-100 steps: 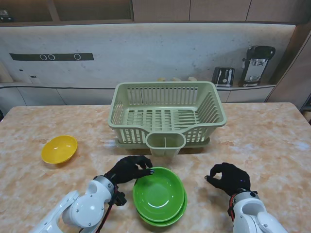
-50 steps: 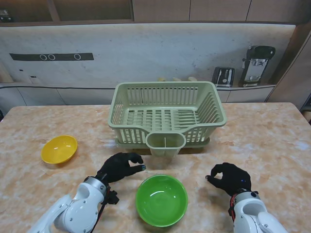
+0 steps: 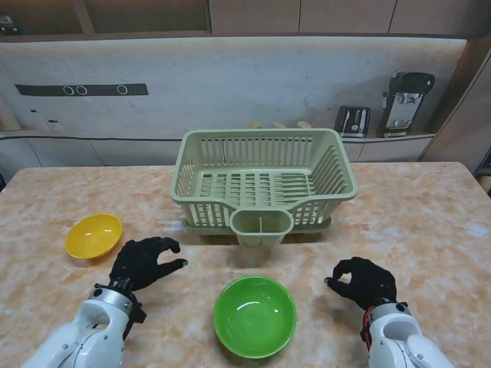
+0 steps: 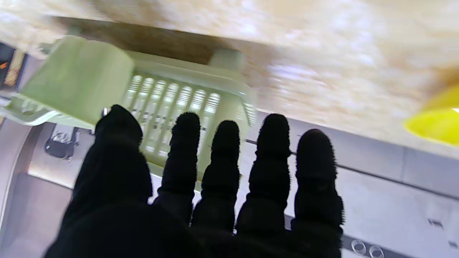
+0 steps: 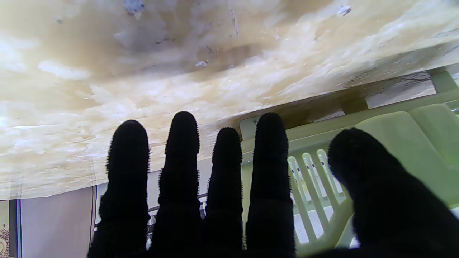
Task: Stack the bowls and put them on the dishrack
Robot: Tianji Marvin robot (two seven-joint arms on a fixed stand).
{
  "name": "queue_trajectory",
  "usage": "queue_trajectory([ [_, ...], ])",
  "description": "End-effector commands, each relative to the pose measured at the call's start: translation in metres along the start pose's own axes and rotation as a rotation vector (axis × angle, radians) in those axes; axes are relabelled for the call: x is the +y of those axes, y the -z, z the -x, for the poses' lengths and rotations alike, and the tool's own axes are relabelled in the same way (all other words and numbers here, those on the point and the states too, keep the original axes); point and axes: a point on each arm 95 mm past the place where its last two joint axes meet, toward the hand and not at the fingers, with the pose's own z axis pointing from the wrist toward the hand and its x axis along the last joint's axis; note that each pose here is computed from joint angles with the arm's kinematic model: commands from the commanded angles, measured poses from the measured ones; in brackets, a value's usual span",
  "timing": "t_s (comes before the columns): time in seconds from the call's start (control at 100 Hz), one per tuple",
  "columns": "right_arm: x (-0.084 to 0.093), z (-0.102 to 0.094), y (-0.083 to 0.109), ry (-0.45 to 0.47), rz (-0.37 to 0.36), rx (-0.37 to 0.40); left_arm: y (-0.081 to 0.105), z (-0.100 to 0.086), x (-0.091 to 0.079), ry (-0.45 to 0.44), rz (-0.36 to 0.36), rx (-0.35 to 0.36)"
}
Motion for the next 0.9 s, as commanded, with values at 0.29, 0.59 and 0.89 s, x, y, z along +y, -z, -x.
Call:
queue_trajectory([
  [0.29,-0.005,-0.002,0.004,0.002,-0.025,-0.001,-0.001,0.047,-0.021,-0.183,-0.085,-0.141],
  [0.59,-0.004,-0.002,0.003,0.004,-0.026,-0.005,-0.018,0.083,-0.027,-0.278,-0.109,-0.221],
  [0.89,-0.001,-0.002,0.004,0.014,-0.019,-0.009,-0.036,0.119,-0.033,-0.308,-0.080,-0.286],
])
